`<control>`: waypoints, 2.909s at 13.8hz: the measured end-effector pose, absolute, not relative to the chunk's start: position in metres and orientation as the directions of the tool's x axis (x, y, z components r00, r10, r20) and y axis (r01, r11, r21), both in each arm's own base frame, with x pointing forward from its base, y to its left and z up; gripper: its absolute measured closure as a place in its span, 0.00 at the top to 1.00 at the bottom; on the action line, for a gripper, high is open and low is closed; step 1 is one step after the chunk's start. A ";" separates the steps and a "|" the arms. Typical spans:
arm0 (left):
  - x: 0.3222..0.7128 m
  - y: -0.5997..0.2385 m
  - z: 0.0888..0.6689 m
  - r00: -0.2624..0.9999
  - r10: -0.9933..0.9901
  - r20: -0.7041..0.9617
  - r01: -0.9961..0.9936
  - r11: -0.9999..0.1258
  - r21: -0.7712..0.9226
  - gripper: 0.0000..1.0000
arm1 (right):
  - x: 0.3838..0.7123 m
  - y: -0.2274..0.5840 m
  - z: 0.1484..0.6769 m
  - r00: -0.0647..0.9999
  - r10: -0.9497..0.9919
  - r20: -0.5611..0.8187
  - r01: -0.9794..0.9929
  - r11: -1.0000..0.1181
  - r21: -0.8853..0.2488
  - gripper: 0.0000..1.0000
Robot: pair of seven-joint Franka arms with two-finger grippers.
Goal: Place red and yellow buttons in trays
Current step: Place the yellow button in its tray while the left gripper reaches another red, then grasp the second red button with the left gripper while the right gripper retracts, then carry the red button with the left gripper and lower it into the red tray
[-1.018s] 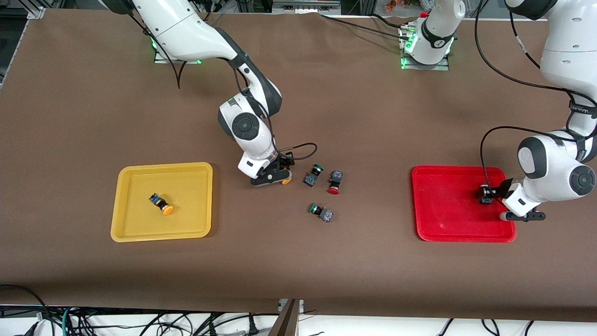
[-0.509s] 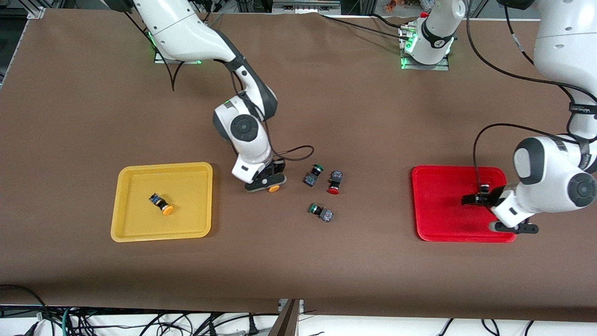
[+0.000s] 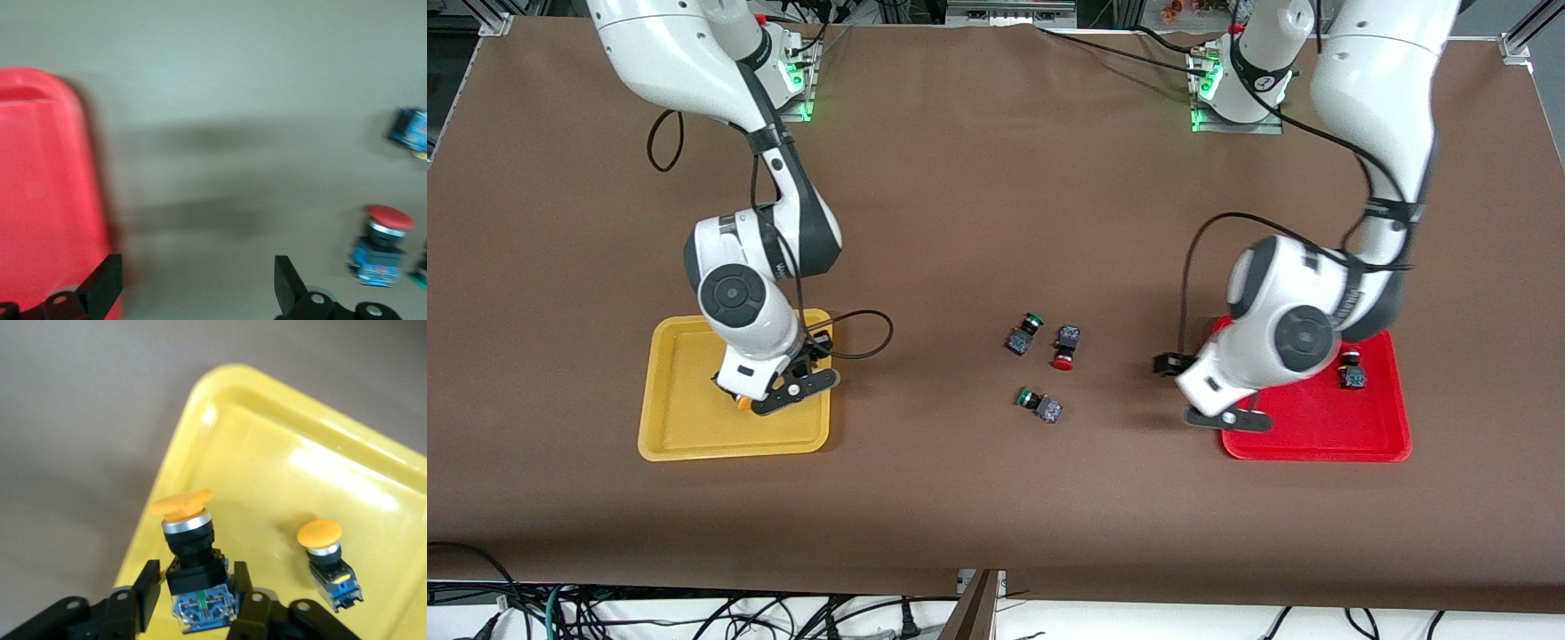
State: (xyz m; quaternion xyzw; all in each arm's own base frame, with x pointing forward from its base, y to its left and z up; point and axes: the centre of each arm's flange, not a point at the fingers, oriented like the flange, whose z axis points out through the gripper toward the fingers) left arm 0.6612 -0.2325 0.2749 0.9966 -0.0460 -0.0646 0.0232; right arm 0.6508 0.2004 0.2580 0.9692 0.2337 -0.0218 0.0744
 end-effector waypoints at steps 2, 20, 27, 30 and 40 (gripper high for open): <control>0.642 -0.279 0.262 0.984 -0.106 -0.147 -0.101 -0.994 0.041 1.00 | 0.652 0.179 0.245 0.906 0.413 -0.091 0.421 -0.902 0.100 0.58; 0.576 -0.389 0.190 0.990 -0.102 -0.093 -0.099 -0.995 0.031 1.00 | 0.561 0.113 0.569 0.973 0.229 -0.039 0.228 -0.973 -0.023 1.00; 0.578 -0.383 0.187 0.987 -0.131 -0.097 -0.129 -0.991 0.031 0.96 | 0.571 0.059 0.557 0.980 0.192 -0.060 0.191 -0.981 -0.028 1.00; 0.576 -0.384 0.186 0.985 -0.140 -0.100 -0.138 -0.990 0.031 0.86 | 0.572 0.063 0.558 0.978 0.203 -0.054 0.202 -0.979 -0.020 1.00; 0.600 -0.353 0.202 0.989 -0.127 -0.076 -0.125 -0.992 0.030 0.41 | 0.584 0.059 0.578 0.980 0.198 -0.006 0.198 -0.980 0.000 1.00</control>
